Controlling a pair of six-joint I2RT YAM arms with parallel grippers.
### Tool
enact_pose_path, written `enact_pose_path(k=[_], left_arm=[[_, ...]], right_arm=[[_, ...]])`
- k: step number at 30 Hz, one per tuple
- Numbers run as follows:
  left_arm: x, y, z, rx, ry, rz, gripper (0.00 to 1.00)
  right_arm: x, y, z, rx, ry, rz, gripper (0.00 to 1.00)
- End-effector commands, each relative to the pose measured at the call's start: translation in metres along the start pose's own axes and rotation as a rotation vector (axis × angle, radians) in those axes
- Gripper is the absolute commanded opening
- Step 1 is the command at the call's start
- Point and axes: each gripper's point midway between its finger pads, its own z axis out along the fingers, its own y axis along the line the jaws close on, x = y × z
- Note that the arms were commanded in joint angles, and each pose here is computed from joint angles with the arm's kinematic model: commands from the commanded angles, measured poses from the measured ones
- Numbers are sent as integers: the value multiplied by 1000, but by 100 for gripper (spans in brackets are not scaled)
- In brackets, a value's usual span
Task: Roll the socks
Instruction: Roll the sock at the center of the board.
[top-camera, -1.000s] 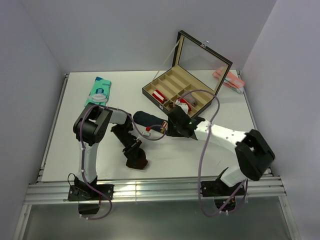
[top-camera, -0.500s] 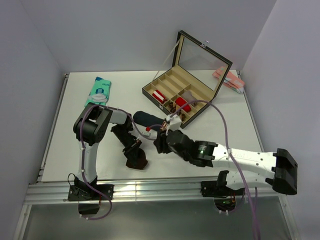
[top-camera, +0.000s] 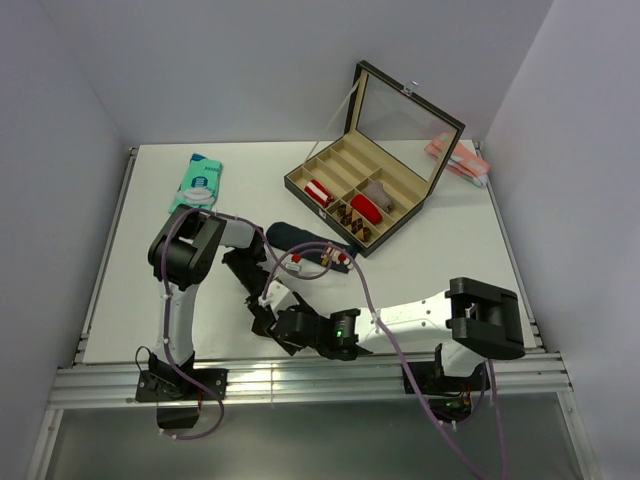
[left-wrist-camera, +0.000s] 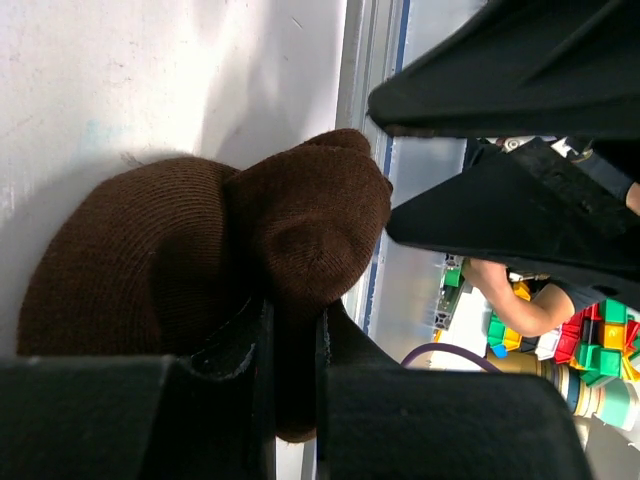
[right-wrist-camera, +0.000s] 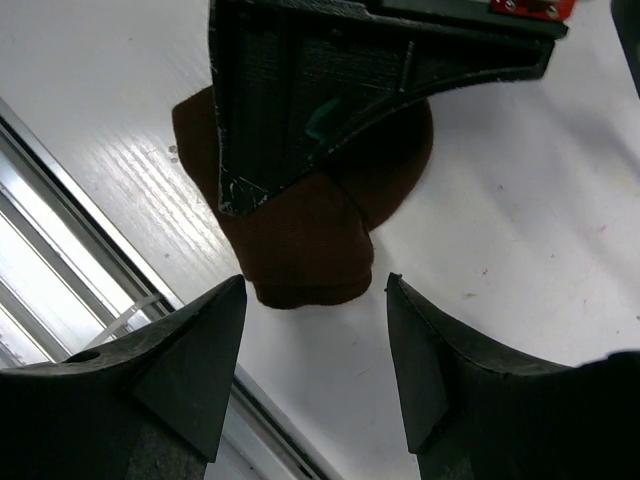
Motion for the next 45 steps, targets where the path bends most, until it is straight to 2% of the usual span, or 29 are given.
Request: enact_pose_path(k=[1, 10, 17, 26, 29, 32, 34, 35, 36, 40, 45], left_arm=[[17, 54, -5, -159, 132, 140, 0], [17, 55, -5, -157, 136, 133, 0], [17, 55, -5, -155, 136, 131, 0], [18, 56, -5, -149, 139, 119, 1], [18, 55, -5, -149, 138, 122, 5], [17, 52, -6, -144, 134, 136, 11], [14, 49, -8, -144, 129, 144, 21], [14, 47, -7, -136, 125, 148, 23], [11, 46, -8, -137, 119, 155, 25], [4, 41, -13, -158, 102, 172, 35], [-7, 42, -23, -204, 79, 199, 40]], right_arm=[[-41, 17, 3, -57, -107, -24, 66], [-38, 34, 10, -76, -68, -116, 66], [-17, 33, 24, -56, 13, -161, 66], [4, 29, 45, -6, 70, -216, 61], [15, 26, 53, 15, 104, -233, 55], [22, 25, 56, 21, 118, -238, 40], [27, 25, 58, 20, 130, -238, 36], [30, 24, 58, 20, 135, -242, 32], [31, 23, 58, 22, 141, -242, 21], [34, 21, 57, 26, 153, -251, 17], [35, 19, 54, 31, 164, -260, 13]])
